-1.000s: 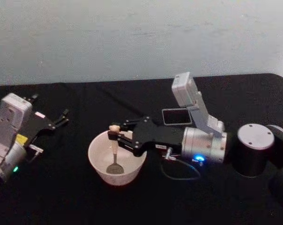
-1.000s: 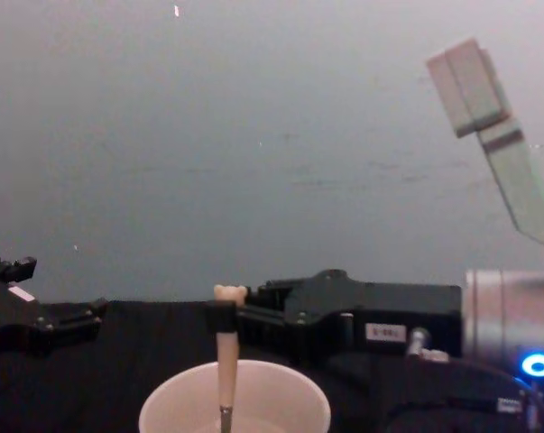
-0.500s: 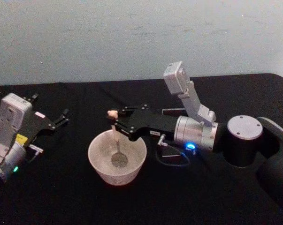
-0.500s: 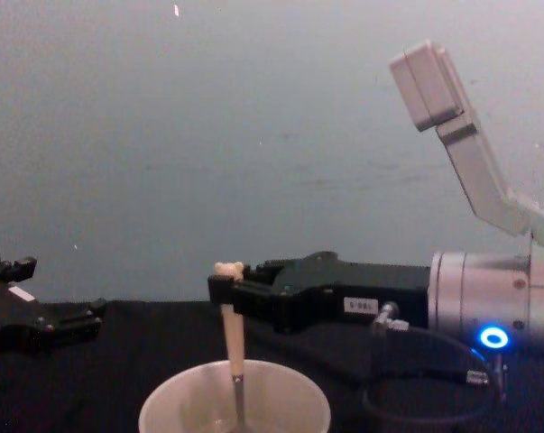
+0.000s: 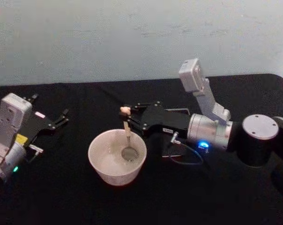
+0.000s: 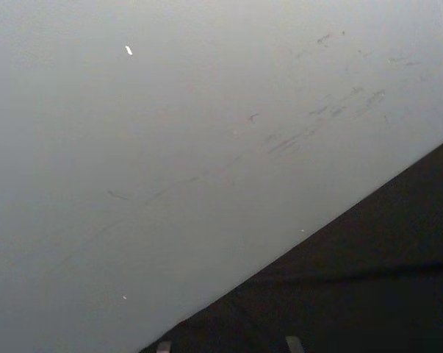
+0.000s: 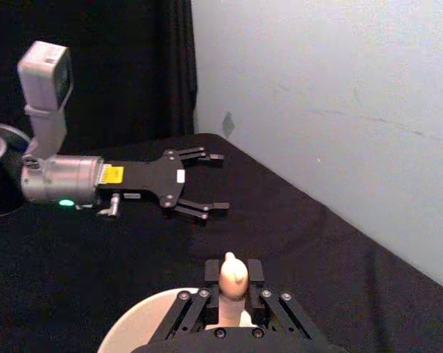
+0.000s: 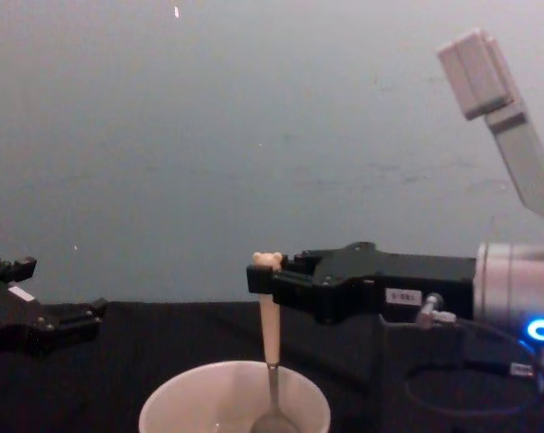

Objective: Pick up the stirring spoon with one hand, stir inside the cup, then place it back in its original position.

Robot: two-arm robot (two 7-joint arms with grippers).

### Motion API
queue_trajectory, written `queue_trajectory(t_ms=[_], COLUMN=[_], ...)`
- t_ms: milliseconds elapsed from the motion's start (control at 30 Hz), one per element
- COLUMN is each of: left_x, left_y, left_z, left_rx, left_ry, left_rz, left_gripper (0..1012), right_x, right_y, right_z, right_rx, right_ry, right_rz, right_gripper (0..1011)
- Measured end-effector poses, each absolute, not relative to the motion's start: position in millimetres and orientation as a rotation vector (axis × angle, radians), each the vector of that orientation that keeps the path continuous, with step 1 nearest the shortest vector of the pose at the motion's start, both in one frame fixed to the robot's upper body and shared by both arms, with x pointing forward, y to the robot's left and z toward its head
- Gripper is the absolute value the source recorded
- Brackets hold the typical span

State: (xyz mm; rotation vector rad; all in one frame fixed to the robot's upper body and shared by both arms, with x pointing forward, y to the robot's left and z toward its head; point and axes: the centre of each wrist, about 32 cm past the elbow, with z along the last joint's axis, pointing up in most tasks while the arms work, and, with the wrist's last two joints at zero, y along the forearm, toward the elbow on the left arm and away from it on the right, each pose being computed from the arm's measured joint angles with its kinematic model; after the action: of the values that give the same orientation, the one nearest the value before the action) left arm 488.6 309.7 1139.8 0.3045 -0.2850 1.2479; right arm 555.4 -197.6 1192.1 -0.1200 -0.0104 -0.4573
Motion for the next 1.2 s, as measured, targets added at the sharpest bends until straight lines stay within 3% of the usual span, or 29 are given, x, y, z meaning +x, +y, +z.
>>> queue_trajectory(t_ms=[267, 600, 1200], left_x=[489, 489, 489], left_y=[310, 310, 310], left_z=[1140, 1140, 1140], left_rx=[0.304, 0.304, 0.304], left_ry=[-0.285, -0.285, -0.285], left_rz=[1.248, 1.248, 1.248], left_gripper=[1001, 1001, 1001], right_x=[542, 535, 560], right_y=[-208, -199, -165], right_z=[1196, 1195, 1195], right_rx=[-0.126, -0.115, -0.093], right_ry=[0.002, 0.018, 0.011], right_rz=[-0.397, -0.350, -0.408], right_gripper=[215, 214, 214])
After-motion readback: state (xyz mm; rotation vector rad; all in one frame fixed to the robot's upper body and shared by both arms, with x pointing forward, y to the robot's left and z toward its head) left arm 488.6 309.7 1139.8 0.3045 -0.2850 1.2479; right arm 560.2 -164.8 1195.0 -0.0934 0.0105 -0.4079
